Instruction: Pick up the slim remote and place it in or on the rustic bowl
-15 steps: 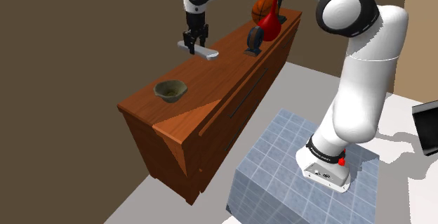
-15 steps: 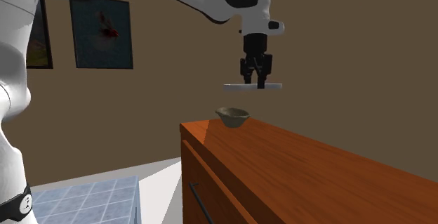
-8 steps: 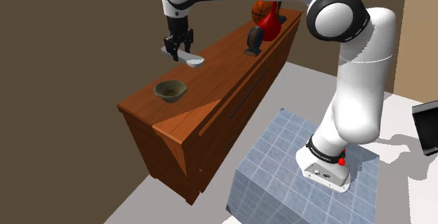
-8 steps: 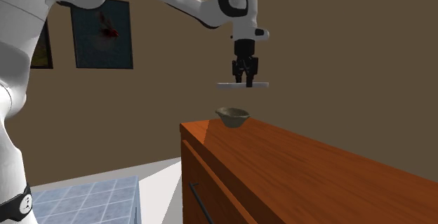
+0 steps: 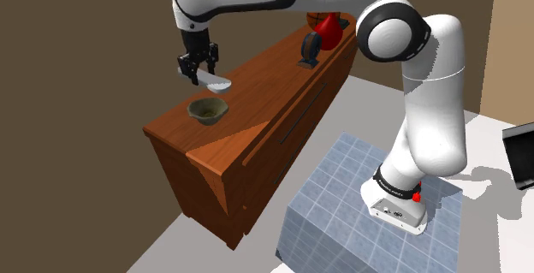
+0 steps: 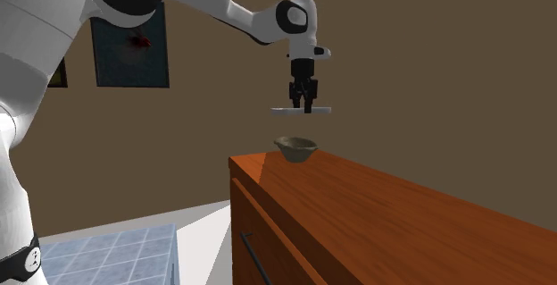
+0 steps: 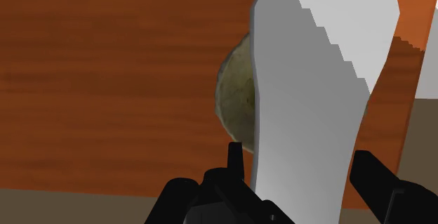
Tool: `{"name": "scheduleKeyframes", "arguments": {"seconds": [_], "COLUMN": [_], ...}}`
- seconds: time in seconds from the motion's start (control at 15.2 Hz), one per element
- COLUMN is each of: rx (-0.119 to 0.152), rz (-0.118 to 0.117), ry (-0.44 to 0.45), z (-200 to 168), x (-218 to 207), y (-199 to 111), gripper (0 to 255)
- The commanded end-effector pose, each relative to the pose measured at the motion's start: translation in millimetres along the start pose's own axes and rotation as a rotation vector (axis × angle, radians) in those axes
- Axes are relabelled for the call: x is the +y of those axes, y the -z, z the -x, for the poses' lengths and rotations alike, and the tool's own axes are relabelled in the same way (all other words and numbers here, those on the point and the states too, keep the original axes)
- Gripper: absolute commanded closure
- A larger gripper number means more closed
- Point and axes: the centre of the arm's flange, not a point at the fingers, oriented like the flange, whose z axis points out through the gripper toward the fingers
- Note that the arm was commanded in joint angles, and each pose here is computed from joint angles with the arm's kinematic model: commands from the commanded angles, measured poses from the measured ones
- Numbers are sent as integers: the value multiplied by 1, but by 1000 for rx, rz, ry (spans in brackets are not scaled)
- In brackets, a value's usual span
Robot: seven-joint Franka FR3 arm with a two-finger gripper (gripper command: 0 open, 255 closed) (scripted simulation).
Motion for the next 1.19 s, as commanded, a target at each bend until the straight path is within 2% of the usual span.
{"name": "scheduleKeyframes", "arguments": {"seconds": [0.0,0.66,1.12], "rx": [1,1,1], "rz": [0,0,0], "ry": [-1,-1,-1], "z": [0,0,0], "x": [-2,-3,-3], "y": [-9,-64,-64], "gripper": [255,255,255]}}
